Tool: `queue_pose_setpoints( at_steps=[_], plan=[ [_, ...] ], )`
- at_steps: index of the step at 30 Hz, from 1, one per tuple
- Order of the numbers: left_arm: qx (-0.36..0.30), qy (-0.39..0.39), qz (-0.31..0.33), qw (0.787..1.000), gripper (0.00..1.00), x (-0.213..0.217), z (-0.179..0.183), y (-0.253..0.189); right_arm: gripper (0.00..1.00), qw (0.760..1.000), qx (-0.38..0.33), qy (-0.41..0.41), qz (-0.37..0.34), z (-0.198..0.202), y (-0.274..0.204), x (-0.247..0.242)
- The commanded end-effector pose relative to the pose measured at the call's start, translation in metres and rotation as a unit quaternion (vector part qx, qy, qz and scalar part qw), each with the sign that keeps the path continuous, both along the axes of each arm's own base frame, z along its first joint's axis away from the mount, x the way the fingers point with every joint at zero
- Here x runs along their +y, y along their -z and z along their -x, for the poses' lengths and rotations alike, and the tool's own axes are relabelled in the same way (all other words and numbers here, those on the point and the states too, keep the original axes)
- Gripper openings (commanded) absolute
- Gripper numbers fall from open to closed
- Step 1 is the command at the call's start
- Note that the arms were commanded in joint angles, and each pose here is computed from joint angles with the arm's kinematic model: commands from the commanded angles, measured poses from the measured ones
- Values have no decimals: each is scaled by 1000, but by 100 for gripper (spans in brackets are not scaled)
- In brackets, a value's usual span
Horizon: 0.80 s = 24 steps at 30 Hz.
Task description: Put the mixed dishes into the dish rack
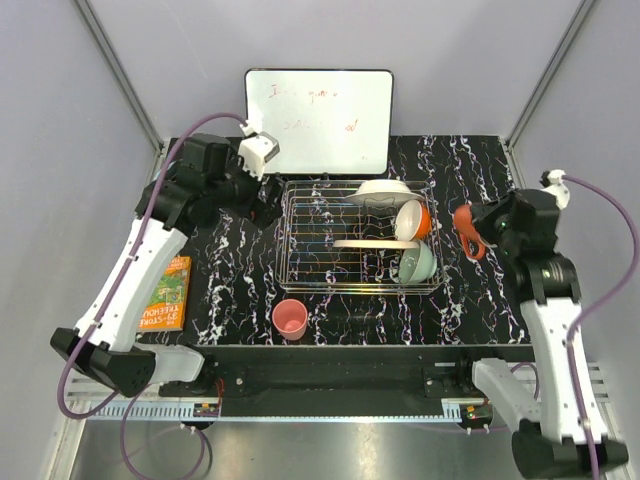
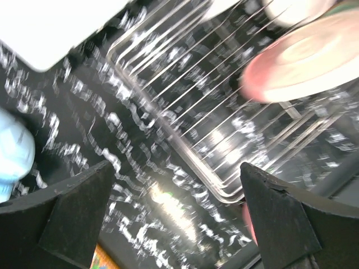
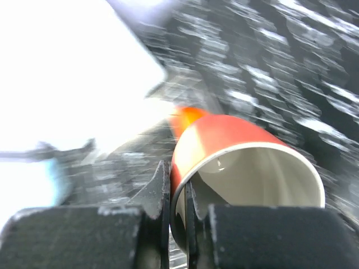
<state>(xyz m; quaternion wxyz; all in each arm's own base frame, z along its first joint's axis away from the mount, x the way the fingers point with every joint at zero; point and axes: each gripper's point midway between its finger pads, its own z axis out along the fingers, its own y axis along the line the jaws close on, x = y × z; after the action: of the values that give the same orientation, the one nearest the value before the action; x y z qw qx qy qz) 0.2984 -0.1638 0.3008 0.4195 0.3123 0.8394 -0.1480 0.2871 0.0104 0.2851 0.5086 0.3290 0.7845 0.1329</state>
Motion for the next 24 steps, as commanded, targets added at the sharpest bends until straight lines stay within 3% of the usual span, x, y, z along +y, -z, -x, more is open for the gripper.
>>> queue_pose_setpoints(
  at_steps=[1, 4, 6, 7, 8, 10, 13, 16, 17, 19, 20, 24],
  plan=[
    [-37, 98, 118, 987, 99, -31, 35, -79, 0, 956, -204, -192, -86, 23, -122, 72],
    [-43, 159, 174, 971, 99, -46, 57, -113, 0, 906, -254, -289, -175, 39, -154, 111],
    [-36, 181, 203, 962, 99, -52, 63, -127, 0, 857, -292, -338, -256, 44, -177, 128],
    [-35, 220, 229, 948, 99, -58, 75, -140, 0, 820, -333, -384, -266, 57, -197, 137],
    [-32, 223, 242, 944, 99, -55, 71, -144, 0, 802, -316, -389, -325, 57, -194, 140],
    [-12, 252, 292, 923, 99, -55, 75, -157, 0, 777, -323, -417, -344, 61, -201, 145],
    [26, 275, 347, 896, 99, -58, 72, -160, 0, 774, -315, -429, -342, 62, -203, 148],
    [52, 271, 378, 884, 99, -63, 65, -155, 0, 760, -315, -439, -361, 65, -204, 151],
    [88, 259, 399, 875, 99, -65, 67, -156, 0, 758, -314, -439, -366, 64, -203, 152],
    [90, 282, 410, 863, 99, -70, 65, -151, 0, 755, -303, -443, -376, 61, -198, 157],
    [114, 273, 419, 859, 99, -72, 64, -147, 0, 754, -300, -444, -380, 59, -196, 160],
    [111, 279, 422, 855, 99, -79, 62, -146, 0, 741, -283, -460, -399, 54, -189, 185]
  ],
)
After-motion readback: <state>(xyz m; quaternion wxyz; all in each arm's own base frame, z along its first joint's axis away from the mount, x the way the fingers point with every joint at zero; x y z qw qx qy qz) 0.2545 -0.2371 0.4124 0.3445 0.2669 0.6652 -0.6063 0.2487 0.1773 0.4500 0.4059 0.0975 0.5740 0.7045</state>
